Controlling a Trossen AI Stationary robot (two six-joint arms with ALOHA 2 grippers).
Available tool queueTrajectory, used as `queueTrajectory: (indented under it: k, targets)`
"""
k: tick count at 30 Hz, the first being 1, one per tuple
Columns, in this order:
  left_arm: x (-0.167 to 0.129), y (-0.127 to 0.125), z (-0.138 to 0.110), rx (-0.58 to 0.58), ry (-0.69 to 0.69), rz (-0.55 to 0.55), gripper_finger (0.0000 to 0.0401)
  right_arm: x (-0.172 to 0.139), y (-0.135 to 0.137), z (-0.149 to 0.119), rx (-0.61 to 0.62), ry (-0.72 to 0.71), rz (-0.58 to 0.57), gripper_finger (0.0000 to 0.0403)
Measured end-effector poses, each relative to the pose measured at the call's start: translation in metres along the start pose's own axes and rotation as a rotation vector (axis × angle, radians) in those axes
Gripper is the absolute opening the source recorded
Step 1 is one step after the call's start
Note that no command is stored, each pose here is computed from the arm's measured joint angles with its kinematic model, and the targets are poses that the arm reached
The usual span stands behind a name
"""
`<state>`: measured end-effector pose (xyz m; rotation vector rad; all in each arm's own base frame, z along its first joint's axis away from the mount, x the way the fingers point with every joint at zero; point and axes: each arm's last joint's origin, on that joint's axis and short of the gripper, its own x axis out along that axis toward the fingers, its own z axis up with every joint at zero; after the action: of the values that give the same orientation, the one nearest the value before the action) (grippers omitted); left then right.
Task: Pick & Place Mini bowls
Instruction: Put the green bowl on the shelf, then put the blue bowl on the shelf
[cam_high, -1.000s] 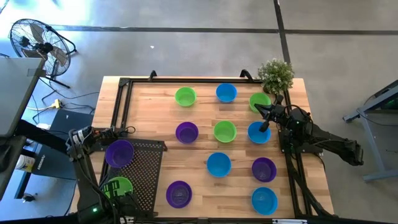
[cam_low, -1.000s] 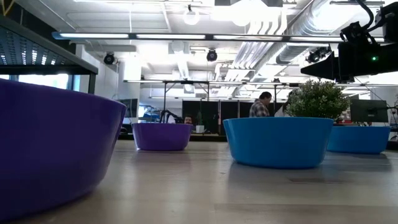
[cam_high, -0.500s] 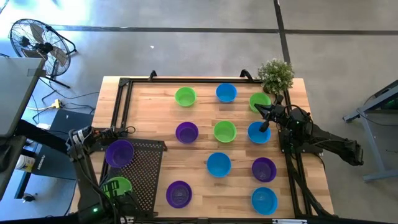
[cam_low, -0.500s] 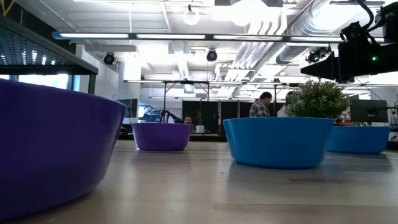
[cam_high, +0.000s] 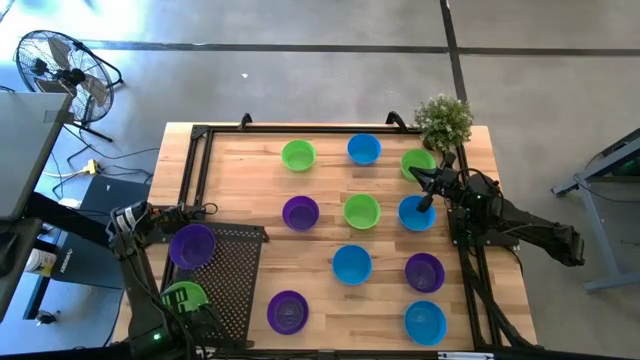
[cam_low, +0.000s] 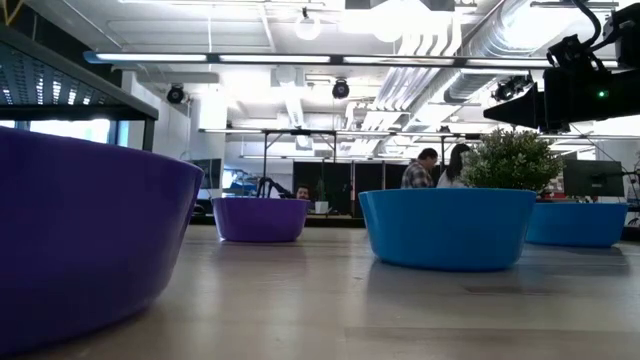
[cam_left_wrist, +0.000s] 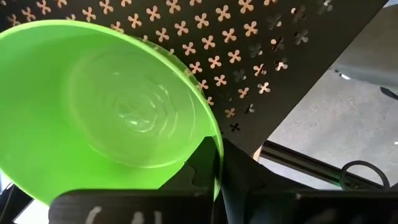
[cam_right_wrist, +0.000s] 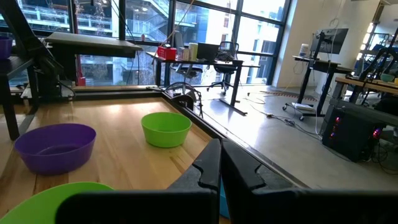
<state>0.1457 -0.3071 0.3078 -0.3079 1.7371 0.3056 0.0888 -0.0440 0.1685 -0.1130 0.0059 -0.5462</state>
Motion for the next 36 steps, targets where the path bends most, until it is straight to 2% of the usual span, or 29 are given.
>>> queueTrajectory:
  k: [14, 23, 29, 33, 36]
  targets:
    - [0.004, -0.001, 0.0, -0.036, 0.016, 0.012, 0.0134, 0.0, 0.0, 0.0, 0.0, 0.0, 0.0, 0.0]
    - [-0.005, 0.004, -0.001, -0.027, -0.007, -0.016, 0.0144, 0.0, 0.0, 0.0, 0.0, 0.0, 0.0, 0.0]
    - [-0.031, 0.011, -0.002, -0.016, -0.167, -0.102, 0.0145, 0.0, 0.0, 0.0, 0.0, 0.0, 0.0, 0.0]
    - [-0.044, 0.017, 0.0, 0.046, -0.336, -0.127, 0.0145, 0.0, 0.0, 0.0, 0.0, 0.0, 0.0, 0.0]
    - [-0.052, 0.022, 0.006, 0.114, -0.502, -0.105, 0.0141, 0.0, 0.0, 0.0, 0.0, 0.0, 0.0, 0.0]
